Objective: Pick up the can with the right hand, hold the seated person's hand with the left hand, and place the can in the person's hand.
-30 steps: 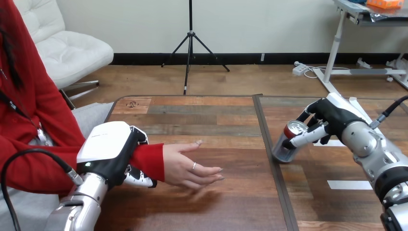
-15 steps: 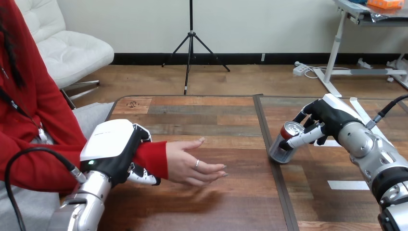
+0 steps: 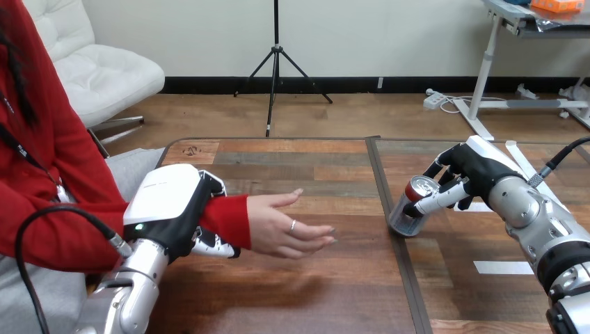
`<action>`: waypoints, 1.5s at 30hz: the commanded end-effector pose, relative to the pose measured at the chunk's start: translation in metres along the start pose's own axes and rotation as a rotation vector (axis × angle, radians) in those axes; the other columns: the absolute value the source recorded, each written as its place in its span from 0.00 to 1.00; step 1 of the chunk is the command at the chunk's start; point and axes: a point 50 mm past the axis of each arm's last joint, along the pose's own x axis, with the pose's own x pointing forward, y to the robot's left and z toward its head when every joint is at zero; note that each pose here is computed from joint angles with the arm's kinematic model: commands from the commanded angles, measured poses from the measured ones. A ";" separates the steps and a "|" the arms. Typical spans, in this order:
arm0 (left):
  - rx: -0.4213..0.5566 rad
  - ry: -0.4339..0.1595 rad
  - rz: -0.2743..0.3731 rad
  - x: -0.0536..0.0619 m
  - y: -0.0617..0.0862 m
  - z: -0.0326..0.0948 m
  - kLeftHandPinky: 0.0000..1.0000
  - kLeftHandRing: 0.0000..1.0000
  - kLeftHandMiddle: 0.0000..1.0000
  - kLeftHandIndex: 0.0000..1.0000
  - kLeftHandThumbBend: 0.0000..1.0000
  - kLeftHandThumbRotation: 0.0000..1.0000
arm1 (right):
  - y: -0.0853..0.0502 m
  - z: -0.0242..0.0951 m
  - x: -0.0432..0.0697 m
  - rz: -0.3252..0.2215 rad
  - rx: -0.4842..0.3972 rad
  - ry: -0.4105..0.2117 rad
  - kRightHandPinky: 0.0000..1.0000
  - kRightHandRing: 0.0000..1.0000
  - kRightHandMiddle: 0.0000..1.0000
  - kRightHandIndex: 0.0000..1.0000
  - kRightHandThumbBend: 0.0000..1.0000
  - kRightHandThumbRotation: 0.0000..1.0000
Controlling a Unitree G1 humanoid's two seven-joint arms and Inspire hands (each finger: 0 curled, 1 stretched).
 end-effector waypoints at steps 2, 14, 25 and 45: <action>-0.086 -0.341 0.493 0.050 0.124 0.086 0.19 0.25 0.31 0.31 0.77 0.00 | -0.080 0.113 -0.006 -0.254 0.016 -0.391 0.33 0.37 0.42 0.45 0.72 0.00; -0.121 -0.385 0.507 0.053 0.129 0.096 0.20 0.25 0.31 0.31 0.76 0.00 | -0.084 0.123 -0.010 -0.271 -0.014 -0.456 0.31 0.36 0.43 0.45 0.71 0.00; -0.161 -0.420 0.511 0.055 0.132 0.106 0.20 0.26 0.32 0.31 0.76 0.00 | -0.087 0.131 -0.013 -0.280 -0.009 -0.490 0.30 0.35 0.41 0.45 0.70 0.00; -0.191 -0.444 0.502 0.058 0.131 0.118 0.21 0.26 0.32 0.30 0.73 0.00 | -0.093 0.147 -0.017 -0.300 -0.023 -0.541 0.30 0.35 0.42 0.46 0.71 0.00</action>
